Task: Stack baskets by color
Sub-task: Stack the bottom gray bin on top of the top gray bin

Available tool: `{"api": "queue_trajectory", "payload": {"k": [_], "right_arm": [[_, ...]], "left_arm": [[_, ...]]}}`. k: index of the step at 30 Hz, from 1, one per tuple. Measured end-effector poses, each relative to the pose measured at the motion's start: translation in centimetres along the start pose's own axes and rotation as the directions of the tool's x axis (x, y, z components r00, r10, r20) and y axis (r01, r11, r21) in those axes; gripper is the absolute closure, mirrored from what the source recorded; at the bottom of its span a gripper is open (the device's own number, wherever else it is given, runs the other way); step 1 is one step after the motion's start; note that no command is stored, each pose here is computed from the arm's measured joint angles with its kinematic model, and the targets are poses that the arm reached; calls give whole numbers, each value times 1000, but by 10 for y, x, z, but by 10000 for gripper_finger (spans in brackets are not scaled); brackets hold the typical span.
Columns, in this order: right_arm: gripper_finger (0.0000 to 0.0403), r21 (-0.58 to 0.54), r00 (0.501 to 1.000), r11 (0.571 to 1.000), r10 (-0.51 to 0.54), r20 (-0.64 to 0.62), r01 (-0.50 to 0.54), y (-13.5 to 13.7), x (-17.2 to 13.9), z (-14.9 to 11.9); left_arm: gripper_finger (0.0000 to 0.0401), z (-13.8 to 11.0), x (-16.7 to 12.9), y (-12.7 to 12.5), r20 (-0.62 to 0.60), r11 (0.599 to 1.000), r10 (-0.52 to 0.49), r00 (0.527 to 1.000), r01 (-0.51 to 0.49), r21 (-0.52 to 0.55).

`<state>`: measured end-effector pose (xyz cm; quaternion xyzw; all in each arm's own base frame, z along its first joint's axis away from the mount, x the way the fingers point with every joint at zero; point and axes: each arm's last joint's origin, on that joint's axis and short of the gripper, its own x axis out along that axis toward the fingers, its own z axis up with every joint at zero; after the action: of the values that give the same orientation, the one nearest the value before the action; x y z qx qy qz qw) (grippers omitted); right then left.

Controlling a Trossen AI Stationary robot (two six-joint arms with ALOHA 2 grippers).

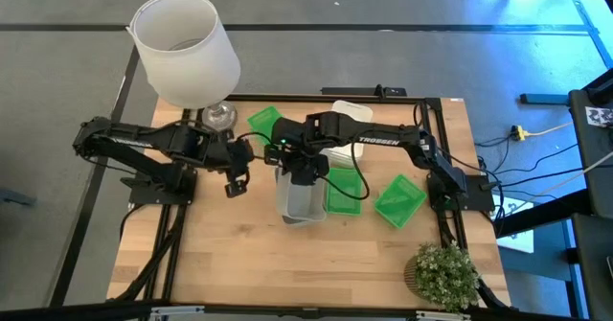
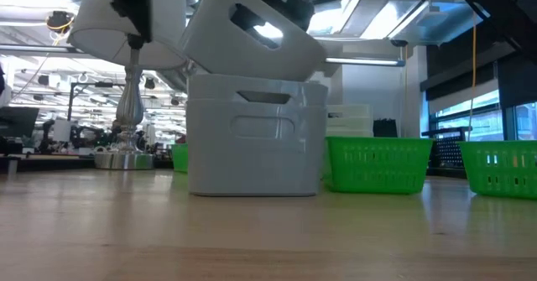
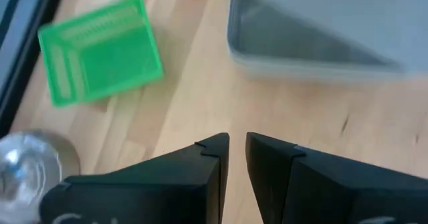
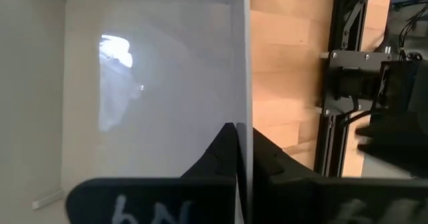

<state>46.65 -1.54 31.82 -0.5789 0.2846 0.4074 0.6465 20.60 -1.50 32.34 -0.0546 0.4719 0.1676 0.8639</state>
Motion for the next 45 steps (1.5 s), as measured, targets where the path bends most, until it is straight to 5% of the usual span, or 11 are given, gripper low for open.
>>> {"api": "queue_trajectory", "payload": {"k": [10, 18, 32, 45], "right_arm": [[403, 11, 1000, 1000, -2, -20, 2, 0, 0, -2], [403, 3, 999, 1000, -2, -46, 2, 0, 0, -3], [403, -23, 988, 994, 102, -112, -105, 10, -1, -4], [397, -67, 993, 991, 117, 3, -116, 12, 6, -3]], "left_arm": [[358, -26, -7, 0, -191, 990, 115, 975, -129, -65], [358, -33, -10, -10, -264, 993, 9, 965, -38, -107], [358, -63, -37, -19, -323, 984, 25, 946, -81, -160], [358, -71, -49, -16, -267, 967, 27, 963, -93, -237]]}}
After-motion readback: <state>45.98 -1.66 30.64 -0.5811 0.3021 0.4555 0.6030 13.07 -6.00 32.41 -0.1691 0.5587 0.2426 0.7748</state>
